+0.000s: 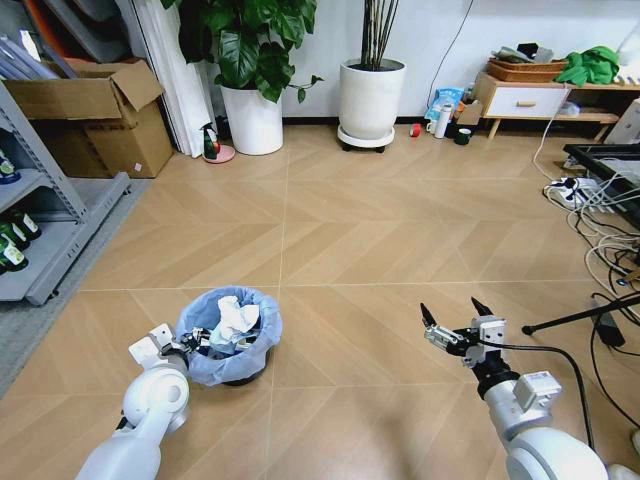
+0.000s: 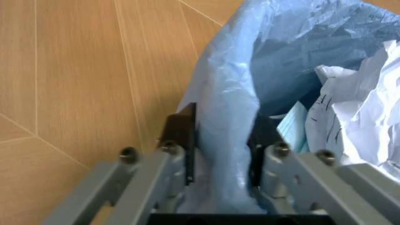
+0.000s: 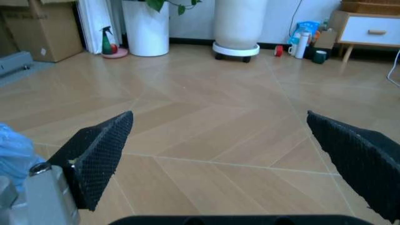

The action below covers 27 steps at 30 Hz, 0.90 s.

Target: Pick up the trash bin and place the garbage on the floor into it.

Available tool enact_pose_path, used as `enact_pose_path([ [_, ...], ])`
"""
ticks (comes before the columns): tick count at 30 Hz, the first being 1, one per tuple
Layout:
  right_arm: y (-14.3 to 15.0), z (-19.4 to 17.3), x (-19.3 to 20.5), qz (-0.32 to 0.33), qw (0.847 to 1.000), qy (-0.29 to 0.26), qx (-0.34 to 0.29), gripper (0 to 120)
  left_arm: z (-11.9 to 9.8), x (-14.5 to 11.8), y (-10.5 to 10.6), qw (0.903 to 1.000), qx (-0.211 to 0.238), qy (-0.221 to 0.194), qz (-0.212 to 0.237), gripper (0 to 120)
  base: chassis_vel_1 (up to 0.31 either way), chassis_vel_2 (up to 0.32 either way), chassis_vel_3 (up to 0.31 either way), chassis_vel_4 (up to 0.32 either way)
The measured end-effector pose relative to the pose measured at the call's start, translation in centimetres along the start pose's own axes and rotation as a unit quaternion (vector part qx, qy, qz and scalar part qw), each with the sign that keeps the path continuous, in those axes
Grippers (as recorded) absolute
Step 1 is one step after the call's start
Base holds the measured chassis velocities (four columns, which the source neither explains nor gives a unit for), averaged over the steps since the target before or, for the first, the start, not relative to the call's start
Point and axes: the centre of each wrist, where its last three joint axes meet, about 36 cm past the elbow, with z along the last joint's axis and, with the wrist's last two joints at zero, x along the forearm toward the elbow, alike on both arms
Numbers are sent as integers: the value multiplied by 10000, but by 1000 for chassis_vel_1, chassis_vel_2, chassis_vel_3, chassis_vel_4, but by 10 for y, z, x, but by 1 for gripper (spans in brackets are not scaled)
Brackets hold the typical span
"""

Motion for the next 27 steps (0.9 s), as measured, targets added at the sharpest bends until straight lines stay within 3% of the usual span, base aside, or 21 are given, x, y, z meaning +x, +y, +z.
enact_pose_path([
  [1, 0, 0, 0, 0, 10000, 0, 0, 100, 0, 0, 0, 10000, 0, 0, 0, 22, 0, 0, 0, 0],
  [7, 0, 3, 0, 10, 10000, 1, -15, 100, -3, 6, -4, 9999, 19, -96, 50, 53, 0, 0, 0, 0],
  [12, 0, 2, -2, 10, 10000, -27, -21, 100, -8, 14, -9, 9996, 45, -250, 145, 68, 0, 0, 0, 0],
  [15, -2, -3, -3, 36, 10000, -65, -64, 100, -9, 27, -13, 9981, -10, -539, 296, 84, 0, 0, 0, 0],
  [17, -3, -5, -3, 52, 9999, -64, -77, 100, -9, 32, -13, 9965, -118, -727, 405, 87, 0, 0, 0, 0],
  [20, -6, -9, -2, 130, 9998, -46, -135, 100, -4, 46, -7, 9815, -826, -1525, 812, 101, 0, 0, 0, 0],
  [21, -6, -9, -2, 130, 9998, -46, -135, 100, -4, 46, -7, 9815, -826, -1525, 812, 101, 0, 0, 0, 0],
  [25, -9, -14, 0, 236, 9996, -79, -155, 100, 5, 72, 8, 9584, -1527, -2123, 1146, 110, 0, 0, 0, 0],
  [27, -10, -16, 0, 266, 9995, -95, -158, 100, 7, 82, 12, 9541, -1625, -2216, 1195, 112, 0, 0, 0, 0],
])
